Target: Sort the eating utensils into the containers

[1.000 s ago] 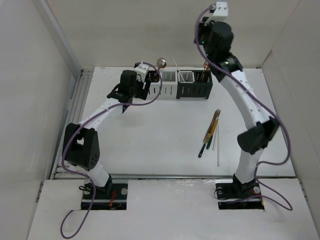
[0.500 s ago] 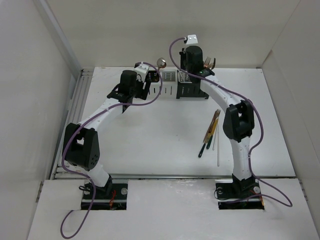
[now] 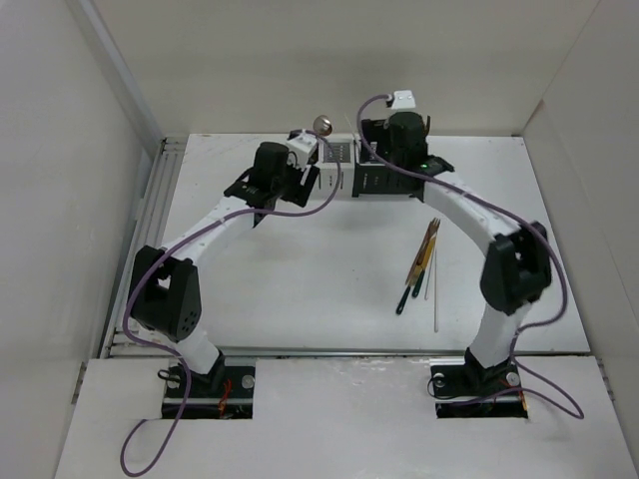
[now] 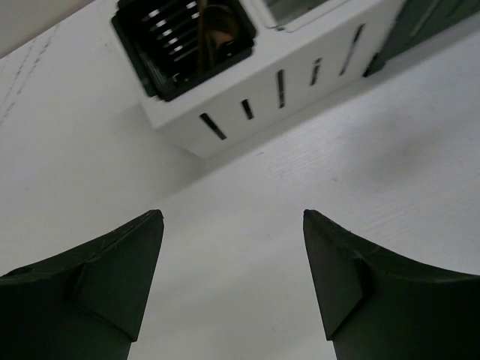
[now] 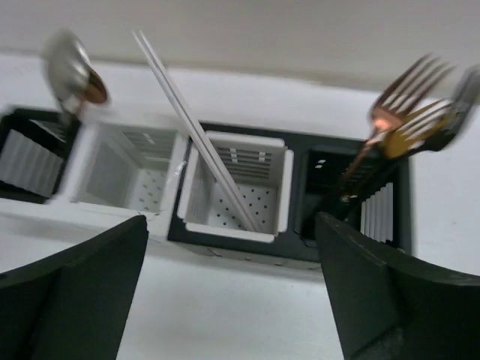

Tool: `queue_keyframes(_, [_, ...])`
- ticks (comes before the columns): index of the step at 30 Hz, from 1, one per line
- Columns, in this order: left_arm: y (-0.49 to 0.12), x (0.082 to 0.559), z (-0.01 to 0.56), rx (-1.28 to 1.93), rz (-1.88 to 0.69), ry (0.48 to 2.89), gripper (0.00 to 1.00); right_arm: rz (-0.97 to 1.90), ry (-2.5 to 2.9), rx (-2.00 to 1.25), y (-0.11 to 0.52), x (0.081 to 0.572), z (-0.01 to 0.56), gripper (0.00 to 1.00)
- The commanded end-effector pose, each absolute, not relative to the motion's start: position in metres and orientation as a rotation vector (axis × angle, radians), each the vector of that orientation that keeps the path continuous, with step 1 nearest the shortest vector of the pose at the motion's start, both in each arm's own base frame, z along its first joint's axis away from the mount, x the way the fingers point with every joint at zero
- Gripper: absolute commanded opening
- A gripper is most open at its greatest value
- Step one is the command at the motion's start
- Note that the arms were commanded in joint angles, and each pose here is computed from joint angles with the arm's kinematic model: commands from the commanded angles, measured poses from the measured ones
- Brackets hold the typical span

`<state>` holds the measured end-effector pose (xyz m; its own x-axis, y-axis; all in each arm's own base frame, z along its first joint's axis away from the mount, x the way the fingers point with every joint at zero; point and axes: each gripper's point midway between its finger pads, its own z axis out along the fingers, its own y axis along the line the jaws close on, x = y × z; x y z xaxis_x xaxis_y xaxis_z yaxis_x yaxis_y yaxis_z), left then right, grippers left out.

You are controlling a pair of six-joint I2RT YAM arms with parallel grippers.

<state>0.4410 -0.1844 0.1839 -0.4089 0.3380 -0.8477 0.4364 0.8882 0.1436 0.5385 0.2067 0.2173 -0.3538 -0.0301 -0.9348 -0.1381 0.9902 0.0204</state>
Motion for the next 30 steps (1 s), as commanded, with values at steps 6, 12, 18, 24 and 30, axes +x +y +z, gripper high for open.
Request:
queue_keyframes(6, [-0.29, 0.418, 0.232, 0.827, -0.279, 1.917, 0.73, 0.149, 1.98, 0.16, 0.122, 0.431, 0.286, 0.95])
queue_keyframes(12, [-0.361, 0.382, 0.209, 0.925, -0.411, 1.996, 0.73, 0.123, 2.349, 0.372, 0.075, 0.342, 0.171, 0.36])
queue_keyframes(18, [-0.348, 0.367, 0.208, 0.785, -0.417, 2.087, 0.71, 0.01, 2.535, 0.473, 0.047, 0.293, 0.111, 0.59])
queue_keyframes(24, [-0.317, 0.35, 0.194, 0.79, -0.329, 2.117, 0.71, 0.027, 2.657, 0.433, 0.047, 0.284, 0.082, 0.58])
queue_keyframes(30, [-0.277, 0.365, 0.206, 0.725, -0.213, 2.09, 0.71, -0.05, 2.812, 0.427, 0.045, 0.275, 0.039, 0.37])
